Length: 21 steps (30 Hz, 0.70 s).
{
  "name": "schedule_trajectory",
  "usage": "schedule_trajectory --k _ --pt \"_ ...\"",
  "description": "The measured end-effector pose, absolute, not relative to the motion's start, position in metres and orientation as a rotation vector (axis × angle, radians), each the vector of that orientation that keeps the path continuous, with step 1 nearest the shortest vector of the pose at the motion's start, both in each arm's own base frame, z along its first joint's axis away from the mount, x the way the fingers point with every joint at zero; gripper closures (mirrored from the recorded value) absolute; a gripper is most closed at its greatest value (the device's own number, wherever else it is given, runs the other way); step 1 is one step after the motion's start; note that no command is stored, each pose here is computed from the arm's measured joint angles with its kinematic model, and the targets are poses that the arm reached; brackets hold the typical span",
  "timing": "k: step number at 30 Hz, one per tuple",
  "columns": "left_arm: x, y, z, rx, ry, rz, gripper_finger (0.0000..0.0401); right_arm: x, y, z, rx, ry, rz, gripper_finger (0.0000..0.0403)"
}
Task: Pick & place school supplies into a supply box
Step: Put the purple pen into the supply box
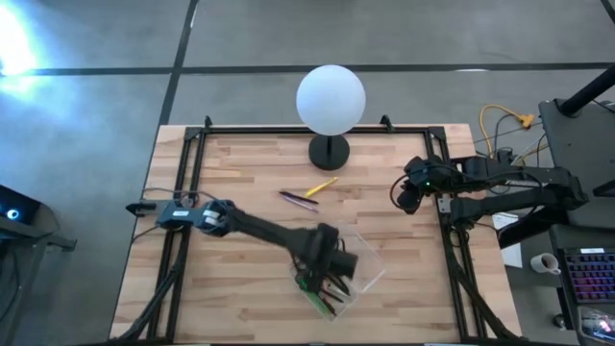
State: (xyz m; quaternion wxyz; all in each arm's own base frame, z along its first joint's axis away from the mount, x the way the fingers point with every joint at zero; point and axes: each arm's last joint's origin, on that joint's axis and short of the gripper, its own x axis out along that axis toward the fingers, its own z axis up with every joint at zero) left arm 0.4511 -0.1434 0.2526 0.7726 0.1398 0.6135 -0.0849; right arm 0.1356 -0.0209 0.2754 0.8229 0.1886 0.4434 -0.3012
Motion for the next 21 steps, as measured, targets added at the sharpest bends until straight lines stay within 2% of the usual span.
schedule_trajectory --k 5,11,15,21 --pt "0.457 -0.087 0.257 0.241 1.389 -0.094 0.026 0.135 -0.021 0.272 0.395 0.953 -0.649 0.0335" --pt "0.463 -0.025 0.264 0.315 1.384 -0.128 0.0274 0.134 -0.021 0.266 0.391 0.973 -0.654 0.0335" --pt "0.464 0.006 0.255 0.228 1.393 -0.169 0.0275 0.134 -0.021 0.262 0.39 0.984 -0.658 0.0335" --pt "0.462 0.033 0.234 0.207 1.416 -0.203 0.0275 0.134 -0.021 0.261 0.379 0.982 -0.675 0.0335"
